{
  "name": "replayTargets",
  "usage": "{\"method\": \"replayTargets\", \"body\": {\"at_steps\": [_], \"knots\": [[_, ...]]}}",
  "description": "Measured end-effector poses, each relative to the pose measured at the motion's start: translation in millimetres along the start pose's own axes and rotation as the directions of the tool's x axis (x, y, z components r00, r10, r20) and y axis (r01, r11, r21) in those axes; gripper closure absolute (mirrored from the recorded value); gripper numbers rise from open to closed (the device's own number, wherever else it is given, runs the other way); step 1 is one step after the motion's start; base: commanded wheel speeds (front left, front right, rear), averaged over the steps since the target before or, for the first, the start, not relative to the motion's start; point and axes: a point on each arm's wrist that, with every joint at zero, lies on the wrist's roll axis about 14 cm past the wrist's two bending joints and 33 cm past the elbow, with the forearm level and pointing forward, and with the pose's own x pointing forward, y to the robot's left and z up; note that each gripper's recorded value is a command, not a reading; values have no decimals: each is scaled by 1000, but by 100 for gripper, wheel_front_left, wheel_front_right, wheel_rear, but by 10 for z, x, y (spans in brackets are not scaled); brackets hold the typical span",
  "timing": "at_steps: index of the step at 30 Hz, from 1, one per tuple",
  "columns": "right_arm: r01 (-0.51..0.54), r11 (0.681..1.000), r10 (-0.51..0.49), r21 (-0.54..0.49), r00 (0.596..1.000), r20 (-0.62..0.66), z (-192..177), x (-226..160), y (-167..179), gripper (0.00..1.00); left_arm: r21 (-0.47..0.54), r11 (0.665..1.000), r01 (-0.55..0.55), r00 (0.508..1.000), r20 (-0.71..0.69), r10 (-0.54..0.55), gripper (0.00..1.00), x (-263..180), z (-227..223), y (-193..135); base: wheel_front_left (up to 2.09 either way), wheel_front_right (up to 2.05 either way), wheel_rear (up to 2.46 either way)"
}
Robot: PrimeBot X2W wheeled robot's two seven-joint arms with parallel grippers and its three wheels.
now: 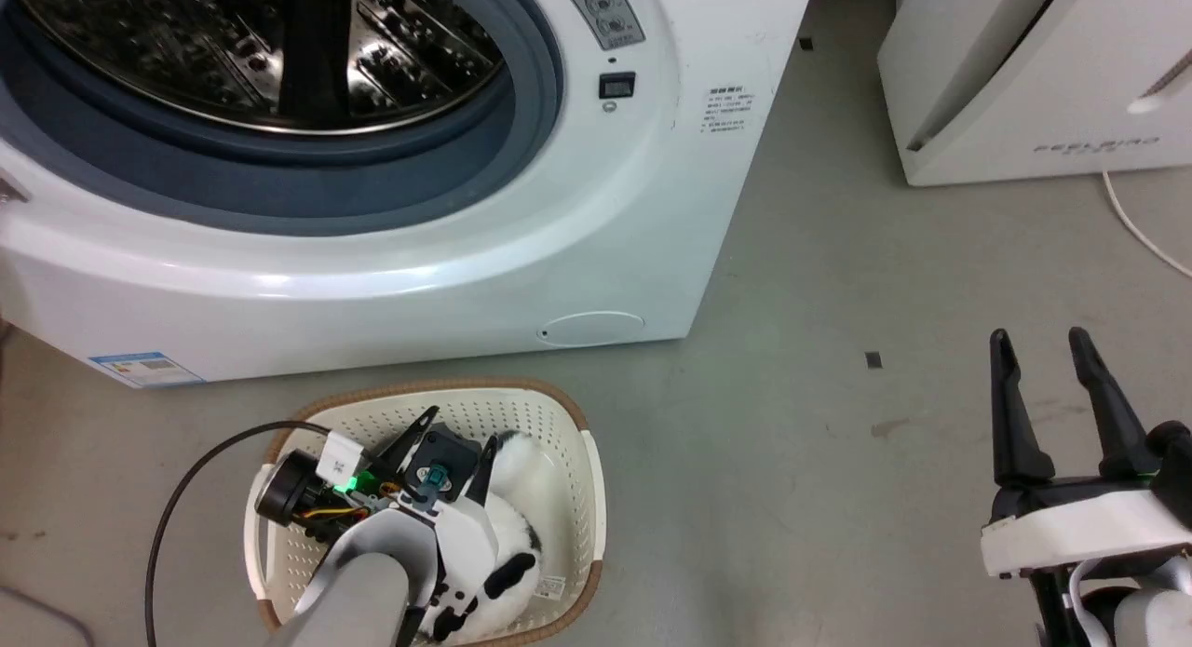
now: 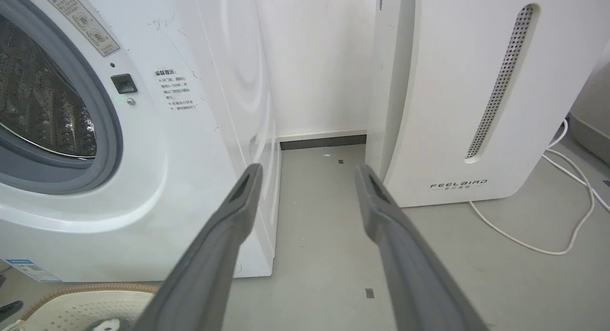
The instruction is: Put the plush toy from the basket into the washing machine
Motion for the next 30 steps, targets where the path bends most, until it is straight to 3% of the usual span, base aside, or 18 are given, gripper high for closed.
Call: {"method": "replayTargets", "body": {"at_steps": [10, 16, 23, 30], "knots": [[40, 999, -39, 16, 999, -20, -148, 121, -125, 0, 84, 988, 127, 981, -158, -112, 0, 230, -415, -144, 0, 0, 0], [65, 998, -64, 20, 997, -31, -236, 178, -209, 0, 158, 961, 227, 944, -277, -177, 0, 307, -730, -244, 0, 0, 0], [93, 996, -92, 7, 995, -46, -353, 246, -306, 0, 176, 933, 315, 882, -417, -220, 0, 366, -1111, -294, 0, 0, 0], [105, 994, -105, -4, 992, -63, -514, 371, -357, 0, 193, 893, 408, 788, -568, -238, 0, 379, -1555, -330, 0, 0, 0]]}}
